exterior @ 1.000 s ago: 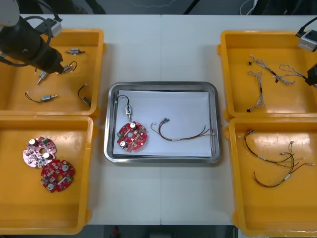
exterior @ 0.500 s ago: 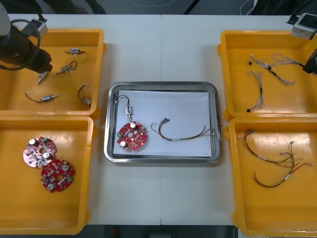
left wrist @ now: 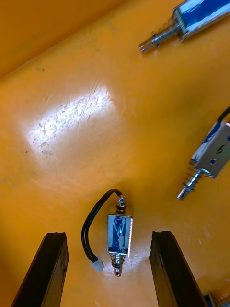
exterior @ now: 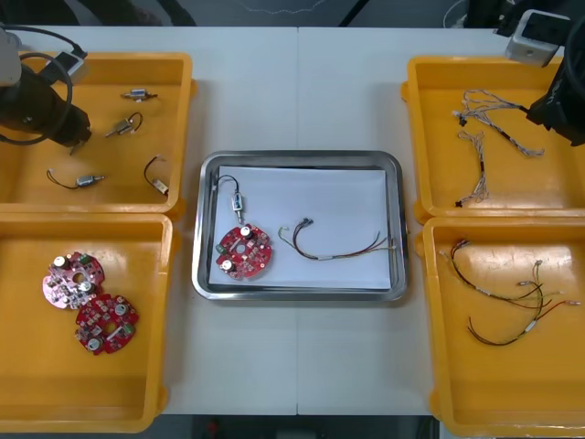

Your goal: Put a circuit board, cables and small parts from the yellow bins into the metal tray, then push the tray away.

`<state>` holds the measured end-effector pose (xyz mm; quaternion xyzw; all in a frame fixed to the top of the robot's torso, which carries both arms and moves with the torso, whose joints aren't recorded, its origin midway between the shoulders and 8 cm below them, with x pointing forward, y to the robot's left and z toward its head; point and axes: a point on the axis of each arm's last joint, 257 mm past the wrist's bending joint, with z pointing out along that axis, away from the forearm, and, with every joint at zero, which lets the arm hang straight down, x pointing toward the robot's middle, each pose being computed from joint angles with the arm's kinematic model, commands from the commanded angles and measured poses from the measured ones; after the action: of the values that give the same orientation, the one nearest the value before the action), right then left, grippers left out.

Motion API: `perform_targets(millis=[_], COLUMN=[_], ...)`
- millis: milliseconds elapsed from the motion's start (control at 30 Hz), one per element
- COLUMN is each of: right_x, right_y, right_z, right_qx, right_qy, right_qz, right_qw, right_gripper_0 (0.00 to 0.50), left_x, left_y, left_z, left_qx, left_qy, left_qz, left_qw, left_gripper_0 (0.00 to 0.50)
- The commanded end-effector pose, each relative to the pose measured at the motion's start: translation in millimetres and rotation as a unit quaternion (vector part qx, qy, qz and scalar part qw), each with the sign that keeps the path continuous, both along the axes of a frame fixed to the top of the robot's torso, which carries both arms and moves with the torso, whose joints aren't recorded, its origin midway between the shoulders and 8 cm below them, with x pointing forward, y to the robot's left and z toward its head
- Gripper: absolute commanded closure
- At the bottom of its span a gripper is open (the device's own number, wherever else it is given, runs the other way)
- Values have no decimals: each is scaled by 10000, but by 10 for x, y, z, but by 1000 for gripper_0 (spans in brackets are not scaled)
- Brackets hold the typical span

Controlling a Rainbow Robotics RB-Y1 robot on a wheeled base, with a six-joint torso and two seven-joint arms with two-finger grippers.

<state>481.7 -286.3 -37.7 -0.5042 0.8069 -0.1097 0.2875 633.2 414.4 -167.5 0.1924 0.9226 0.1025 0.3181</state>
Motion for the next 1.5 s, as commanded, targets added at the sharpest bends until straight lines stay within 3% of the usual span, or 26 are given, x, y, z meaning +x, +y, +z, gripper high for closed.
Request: perform_targets(millis=[33,300,467,667,1067,1133,1167,1367,1500], right_x=[-79,-244,-200,-143,179,217,243,403,485], right_y=[193,797,1191,1483,2091,2143,2171,2277,2283], right_z=[82,-138,-185,-388,-812,-893,-951,-1228,-1377], right_qx=[-105,-290,-297,-436,-366,-419,-442,-483,-492], right_qy=[-75,114,142,361,153,105,81,-40,-29], right_qz=[179,993,1298,1447,1657,1689,1707,1774,1742], right_qw=[9998,9946,9910,9879,9854,9847,9843,9829,9835], right_gripper_0=[500,500,500,500,500,500,500,500,500], left_x=[137,132,132,101,37,38,35,25,-20], left_y=[78,45,35,60,117,114,110,119,133], left_z=[290,52,-43,-140,-314,-314,-317,-318,-164], left_qx=[321,191,266,241,187,169,156,97,-118], left_qy=[-242,-273,-277,-260,-233,-235,-229,-221,-200], left_qz=[-182,-172,-217,-203,-147,-137,-132,-70,22], left_qw=[9990,9993,9990,9992,9994,9995,9995,9997,9997], left_gripper_0=[0,0,0,0,0,303,498,500,500])
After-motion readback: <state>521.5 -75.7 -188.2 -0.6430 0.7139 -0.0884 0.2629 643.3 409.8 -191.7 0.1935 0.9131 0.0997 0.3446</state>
